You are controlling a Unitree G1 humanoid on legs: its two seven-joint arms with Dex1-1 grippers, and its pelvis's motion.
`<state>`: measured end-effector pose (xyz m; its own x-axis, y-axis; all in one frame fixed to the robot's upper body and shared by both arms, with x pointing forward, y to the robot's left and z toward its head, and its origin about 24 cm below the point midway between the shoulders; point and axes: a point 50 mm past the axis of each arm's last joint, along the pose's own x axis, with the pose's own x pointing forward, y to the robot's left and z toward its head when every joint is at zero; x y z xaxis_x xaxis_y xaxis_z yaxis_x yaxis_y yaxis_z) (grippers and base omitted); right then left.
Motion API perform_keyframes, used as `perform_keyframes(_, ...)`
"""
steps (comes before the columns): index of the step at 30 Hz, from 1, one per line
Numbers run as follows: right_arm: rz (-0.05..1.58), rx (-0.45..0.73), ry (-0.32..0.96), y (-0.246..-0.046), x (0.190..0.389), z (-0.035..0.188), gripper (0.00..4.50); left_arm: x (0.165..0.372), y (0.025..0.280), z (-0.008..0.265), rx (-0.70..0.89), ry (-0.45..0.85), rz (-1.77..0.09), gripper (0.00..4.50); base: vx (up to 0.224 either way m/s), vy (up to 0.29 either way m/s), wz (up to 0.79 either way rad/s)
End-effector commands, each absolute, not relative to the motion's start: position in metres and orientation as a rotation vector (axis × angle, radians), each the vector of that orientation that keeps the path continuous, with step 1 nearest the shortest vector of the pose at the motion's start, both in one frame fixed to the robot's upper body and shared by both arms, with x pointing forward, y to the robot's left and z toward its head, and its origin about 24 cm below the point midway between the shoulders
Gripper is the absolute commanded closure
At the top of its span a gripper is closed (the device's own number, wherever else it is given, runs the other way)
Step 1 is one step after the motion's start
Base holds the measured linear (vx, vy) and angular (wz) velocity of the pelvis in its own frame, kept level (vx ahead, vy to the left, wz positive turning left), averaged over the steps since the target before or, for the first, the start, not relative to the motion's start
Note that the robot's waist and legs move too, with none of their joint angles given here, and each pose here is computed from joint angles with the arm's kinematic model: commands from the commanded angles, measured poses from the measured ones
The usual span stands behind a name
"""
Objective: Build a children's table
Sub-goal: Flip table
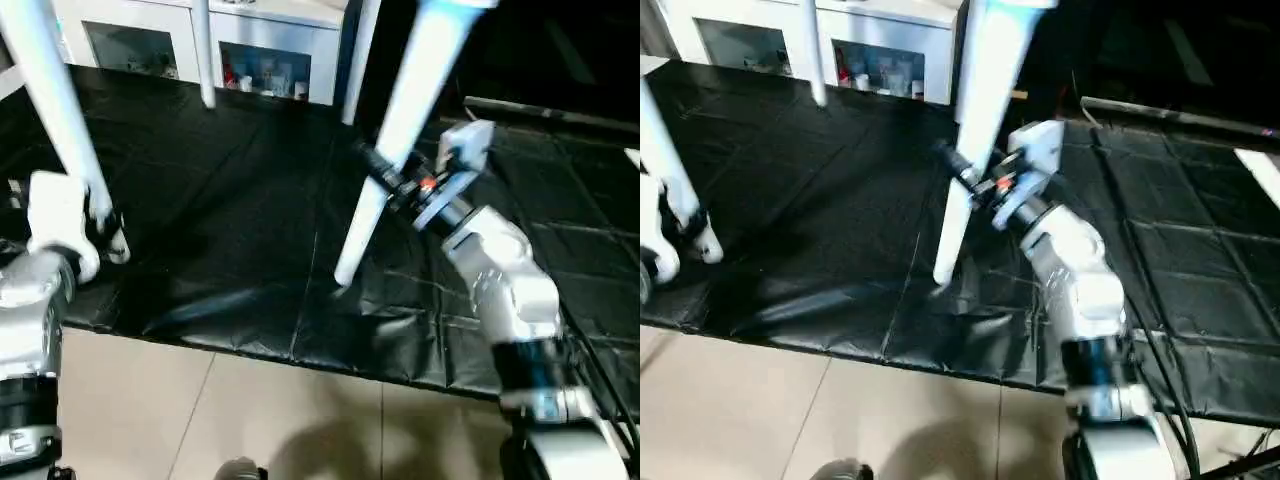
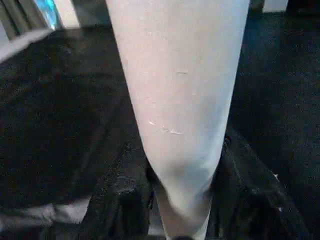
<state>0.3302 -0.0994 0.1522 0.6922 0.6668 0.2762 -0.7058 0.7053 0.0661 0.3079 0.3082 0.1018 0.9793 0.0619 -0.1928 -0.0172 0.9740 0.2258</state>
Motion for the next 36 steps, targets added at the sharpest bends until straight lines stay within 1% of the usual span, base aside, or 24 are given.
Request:
perform_keyframes(1,0.816,0.127,-0.112,-0.078,0.323,0.129,2.82,0.315,0.285,0.098,0.315,0.192,-0.121,3.02,0.0,0.0,0.0)
perform_keyframes(3,0.794,0.121,-0.083,-0.076,0.323,0.124,2.82,0.316,0.284,0.096,0.32,0.191,-0.144,3.02,0.0,0.0,0.0)
perform_keyframes(4,0.771,0.081,-0.069,-0.075,0.324,0.118,2.82,0.317,0.286,0.095,0.304,0.2,-0.154,3.02,0.0,0.0,0.0)
perform_keyframes(5,0.771,0.078,-0.068,-0.075,0.324,0.117,2.82,0.318,0.286,0.095,0.303,0.201,-0.155,3.02,0.0,0.0,0.0)
perform_keyframes(7,0.761,0.061,-0.067,-0.075,0.325,0.112,2.12,0.318,0.292,0.095,0.299,0.2,-0.139,3.02,0.0,0.0,0.0)
perform_keyframes(8,0.767,0.069,-0.062,-0.075,0.325,0.109,2.1,0.318,0.296,0.097,0.297,0.194,-0.127,2.46,0.0,0.0,0.0)
perform_keyframes(11,0.735,0.086,-0.066,-0.078,0.325,0.105,1.9,0.314,0.304,0.1,0.292,0.175,-0.111,2.32,0.0,0.0,0.0)
perform_keyframes(12,0.727,0.088,-0.069,-0.08,0.324,0.103,1.78,0.311,0.306,0.101,0.28,0.166,-0.11,2.32,0.0,0.0,0.0)
perform_keyframes(13,0.713,0.095,-0.067,-0.083,0.323,0.1,1.7,0.306,0.31,0.102,0.27,0.151,-0.1,2.14,0.0,0.0,0.0)
perform_keyframes(14,0.717,0.101,-0.069,-0.084,0.322,0.098,1.7,0.302,0.312,0.103,0.256,0.138,-0.104,2.14,0.0,0.0,0.0)
perform_keyframes(15,0.718,0.101,-0.069,-0.084,0.322,0.098,1.62,0.301,0.312,0.103,0.255,0.137,-0.104,1.97,0.0,0.0,0.0)
perform_keyframes(16,0.723,0.111,-0.066,-0.084,0.32,0.096,1.41,0.298,0.314,0.104,0.247,0.127,-0.102,1.89,0.0,0.0,0.0)
perform_keyframes(18,0.725,0.104,-0.066,-0.086,0.315,0.09,1.32,0.289,0.319,0.105,0.241,0.105,-0.1,1.86,0.05,-0.019,0.0)
perform_keyframes(19,0.728,0.1,-0.073,-0.086,0.31,0.085,1.23,0.282,0.323,0.107,0.238,0.081,-0.091,1.77,0.0,0.0,0.0)
perform_keyframes(20,0.728,0.099,-0.074,-0.086,0.31,0.085,1.23,0.281,0.323,0.107,0.238,0.079,-0.091,1.77,0.0,0.0,0.0)
perform_keyframes(21,0.721,0.097,-0.091,-0.089,0.303,0.082,1.09,0.272,0.327,0.111,0.219,0.043,-0.084,1.63,0.0,0.0,0.0)
perform_keyframes(24,0.717,0.065,-0.122,-0.091,0.293,0.077,0.78,0.259,0.33,0.113,0.214,0.01,-0.095,1.41,0.0,0.0,0.0)
perform_keyframes(26,0.665,0.043,-0.14,-0.096,0.287,0.073,0.68,0.249,0.331,0.113,0.207,-0.008,-0.092,1.31,0.0,0.0,0.0)
perform_keyframes(27,0.648,0.042,-0.137,-0.098,0.283,0.07,0.53,0.243,0.331,0.113,0.197,-0.02,-0.082,1.08,0.0,0.0,0.0)
perform_keyframes(29,0.61,0.019,-0.145,-0.102,0.277,0.067,0.35,0.233,0.328,0.114,0.176,-0.042,-0.085,1.01,0.0,0.0,0.0)
perform_keyframes(32,0.536,0.065,-0.167,-0.11,0.268,0.067,0.08,0.218,0.314,0.116,0.123,-0.082,-0.128,0.71,0.0,0.0,0.0)
perform_keyframes(34,0.491,0.073,-0.19,-0.116,0.259,0.068,0.01,0.209,0.301,0.116,0.095,-0.1,-0.155,0.59,0.0,0.0,0.0)
perform_keyframes(35,0.491,0.073,-0.19,-0.116,0.259,0.068,0.01,0.209,0.301,0.116,0.095,-0.1,-0.155,0.59,-0.05,-0.004,0.02)
perform_keyframes(36,0.467,0.081,-0.206,-0.12,0.252,0.07,0.0,0.205,0.292,0.116,0.077,-0.097,-0.176,0.53,-0.05,-0.004,0.02)
